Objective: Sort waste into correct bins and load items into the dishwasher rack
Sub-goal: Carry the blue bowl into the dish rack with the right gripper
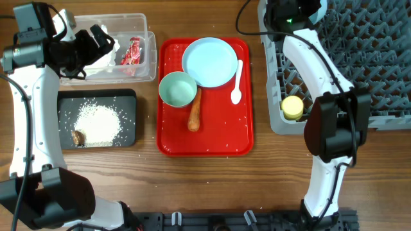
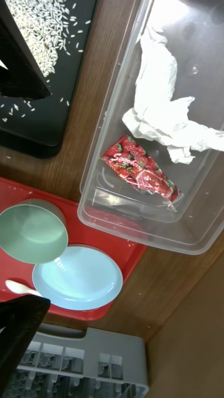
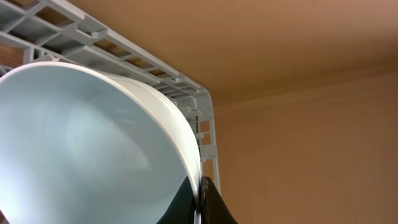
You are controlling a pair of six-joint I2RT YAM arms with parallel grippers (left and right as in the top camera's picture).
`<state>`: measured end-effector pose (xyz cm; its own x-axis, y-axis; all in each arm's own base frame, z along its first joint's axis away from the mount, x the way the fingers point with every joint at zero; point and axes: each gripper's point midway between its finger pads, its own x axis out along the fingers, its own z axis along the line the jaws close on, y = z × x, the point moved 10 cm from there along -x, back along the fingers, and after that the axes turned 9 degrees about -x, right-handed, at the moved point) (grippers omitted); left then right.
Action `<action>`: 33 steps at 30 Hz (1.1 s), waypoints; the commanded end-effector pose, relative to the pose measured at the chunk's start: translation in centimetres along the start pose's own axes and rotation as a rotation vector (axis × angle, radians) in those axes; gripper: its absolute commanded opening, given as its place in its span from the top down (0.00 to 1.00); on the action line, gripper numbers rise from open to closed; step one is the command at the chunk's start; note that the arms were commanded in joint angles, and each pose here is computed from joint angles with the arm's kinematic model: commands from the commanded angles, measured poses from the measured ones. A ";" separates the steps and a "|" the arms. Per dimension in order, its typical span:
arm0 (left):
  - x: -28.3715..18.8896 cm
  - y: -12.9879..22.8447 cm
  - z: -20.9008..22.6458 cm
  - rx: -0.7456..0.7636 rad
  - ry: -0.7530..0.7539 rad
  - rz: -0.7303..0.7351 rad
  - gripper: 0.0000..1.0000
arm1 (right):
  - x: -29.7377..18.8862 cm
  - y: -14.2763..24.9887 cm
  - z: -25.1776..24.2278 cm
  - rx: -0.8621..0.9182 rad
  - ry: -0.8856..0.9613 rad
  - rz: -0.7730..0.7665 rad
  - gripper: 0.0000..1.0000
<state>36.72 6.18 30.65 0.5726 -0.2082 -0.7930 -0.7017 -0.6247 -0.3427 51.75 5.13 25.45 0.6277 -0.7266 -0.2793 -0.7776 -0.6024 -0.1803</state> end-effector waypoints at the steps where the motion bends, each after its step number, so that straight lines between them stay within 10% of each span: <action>1: -0.1 -0.1 0.0 0.003 0.000 -0.007 0.00 | 0.7 -0.5 2.9 -0.021 -0.008 0.014 0.96; 18: -0.1 -0.1 0.0 0.003 0.000 -0.007 0.00 | 1.4 -0.6 6.1 -0.056 0.025 0.074 0.94; 33: -0.1 -0.1 0.0 0.003 0.000 -0.007 0.00 | -1.5 -2.1 6.6 -0.053 0.081 0.067 0.23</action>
<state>36.72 6.19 30.65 0.5725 -0.2078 -0.7931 -0.7016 -0.6247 -0.3428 52.33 9.52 21.02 0.6193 -0.7464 -0.2436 -0.7838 -0.6060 -0.1358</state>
